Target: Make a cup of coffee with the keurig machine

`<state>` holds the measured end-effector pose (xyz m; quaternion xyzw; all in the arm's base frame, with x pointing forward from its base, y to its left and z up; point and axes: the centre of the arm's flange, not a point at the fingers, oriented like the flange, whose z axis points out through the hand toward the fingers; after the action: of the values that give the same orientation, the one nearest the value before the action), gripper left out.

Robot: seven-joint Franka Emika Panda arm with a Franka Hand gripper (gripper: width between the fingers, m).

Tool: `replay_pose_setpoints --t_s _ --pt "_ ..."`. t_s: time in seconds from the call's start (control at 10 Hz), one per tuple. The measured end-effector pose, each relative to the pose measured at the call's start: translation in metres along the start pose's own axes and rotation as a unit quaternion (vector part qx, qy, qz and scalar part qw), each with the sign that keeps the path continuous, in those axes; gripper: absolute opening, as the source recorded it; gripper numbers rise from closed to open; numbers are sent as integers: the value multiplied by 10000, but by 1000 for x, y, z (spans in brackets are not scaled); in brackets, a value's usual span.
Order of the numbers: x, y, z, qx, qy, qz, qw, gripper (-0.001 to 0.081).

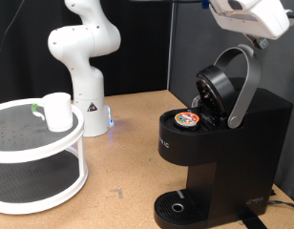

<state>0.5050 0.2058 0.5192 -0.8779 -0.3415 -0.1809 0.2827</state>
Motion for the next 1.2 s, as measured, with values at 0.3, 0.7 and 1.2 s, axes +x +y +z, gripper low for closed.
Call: replay_pose_setpoints --t_s 0.3,0.7,1.2 --pt "-6 9 -6 -100 -165 -55 9998 0" --pt "-15 28 -28 -88 -37 -151 9998 0" --pt "-41 55 -62 103 -206 -154 9996 0"
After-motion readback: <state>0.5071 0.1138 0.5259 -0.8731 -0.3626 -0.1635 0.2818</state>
